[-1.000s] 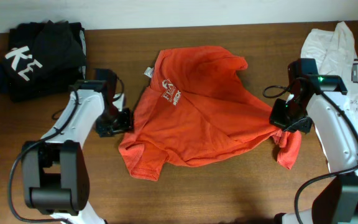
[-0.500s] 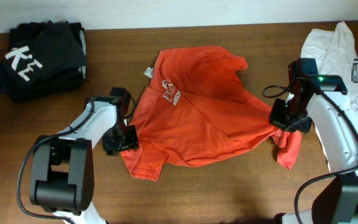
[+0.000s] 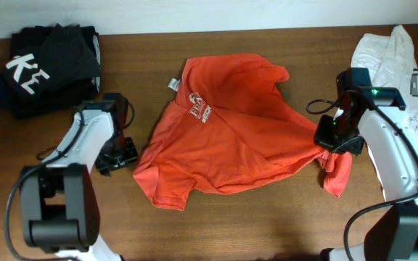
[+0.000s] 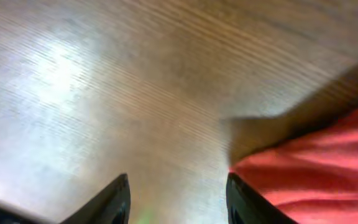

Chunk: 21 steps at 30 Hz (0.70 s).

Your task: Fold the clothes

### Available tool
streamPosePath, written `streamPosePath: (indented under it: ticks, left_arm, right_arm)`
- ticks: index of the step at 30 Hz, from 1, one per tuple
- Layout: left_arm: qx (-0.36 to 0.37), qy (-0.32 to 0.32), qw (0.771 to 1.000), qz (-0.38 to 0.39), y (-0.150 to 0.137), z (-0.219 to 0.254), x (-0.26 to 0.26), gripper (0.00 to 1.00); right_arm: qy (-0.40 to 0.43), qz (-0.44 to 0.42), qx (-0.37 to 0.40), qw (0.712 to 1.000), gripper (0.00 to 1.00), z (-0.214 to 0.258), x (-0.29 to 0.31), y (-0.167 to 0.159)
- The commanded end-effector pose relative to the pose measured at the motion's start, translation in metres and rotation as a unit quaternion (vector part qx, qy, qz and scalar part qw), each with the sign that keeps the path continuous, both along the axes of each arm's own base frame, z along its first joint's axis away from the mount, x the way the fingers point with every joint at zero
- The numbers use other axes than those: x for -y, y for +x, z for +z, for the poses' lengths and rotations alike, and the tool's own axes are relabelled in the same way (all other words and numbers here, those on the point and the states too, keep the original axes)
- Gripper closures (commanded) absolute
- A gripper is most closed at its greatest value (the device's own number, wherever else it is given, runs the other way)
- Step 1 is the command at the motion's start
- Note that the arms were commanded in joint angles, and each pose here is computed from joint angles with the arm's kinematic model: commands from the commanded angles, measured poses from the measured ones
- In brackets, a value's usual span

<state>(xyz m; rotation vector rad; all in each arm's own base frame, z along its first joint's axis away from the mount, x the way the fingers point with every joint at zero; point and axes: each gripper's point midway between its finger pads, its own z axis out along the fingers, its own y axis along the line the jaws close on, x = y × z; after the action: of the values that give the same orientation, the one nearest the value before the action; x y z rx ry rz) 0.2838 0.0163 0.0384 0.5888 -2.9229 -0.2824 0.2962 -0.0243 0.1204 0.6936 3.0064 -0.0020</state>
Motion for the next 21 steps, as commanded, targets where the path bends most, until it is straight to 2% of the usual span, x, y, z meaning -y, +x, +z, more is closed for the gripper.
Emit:
streamPosePath:
  ticks: [1,4,6,9,12,18,21]
  left_arm:
    - [0.089,-0.018,0.996,-0.008,0.021,0.052,0.016,0.46]
    - [0.083,-0.092,0.991,-0.059,0.012,0.055,0.066,0.36]
    - [0.068,-0.096,0.990,-0.078,0.001,0.041,0.082,0.35]
    - [0.069,-0.089,0.993,-0.039,-0.016,0.003,0.101,0.36]
    - [0.074,-0.054,0.996,0.006,-0.032,-0.023,0.100,0.37]
    - [0.127,0.027,0.991,0.021,-0.019,-0.033,0.069,0.37]
    - [0.136,0.035,0.989,0.034,-0.013,-0.032,0.060,0.37]
  right_arm:
    - [-0.002,0.000,0.018,1.000,0.96,0.011,0.001,0.004]
    - [-0.001,0.000,0.018,1.000,0.95,0.011,0.001,0.004]
    - [0.000,0.000,0.019,1.000,0.95,0.011,0.001,0.004]
    - [0.000,0.000,0.018,1.000,0.95,0.011,0.001,0.004]
    - [0.000,0.000,0.018,1.000,0.95,0.011,0.001,0.004]
    - [0.000,0.001,0.018,1.000,0.95,0.011,0.001,0.004]
    - [0.000,0.000,0.018,1.000,0.95,0.011,0.001,0.004]
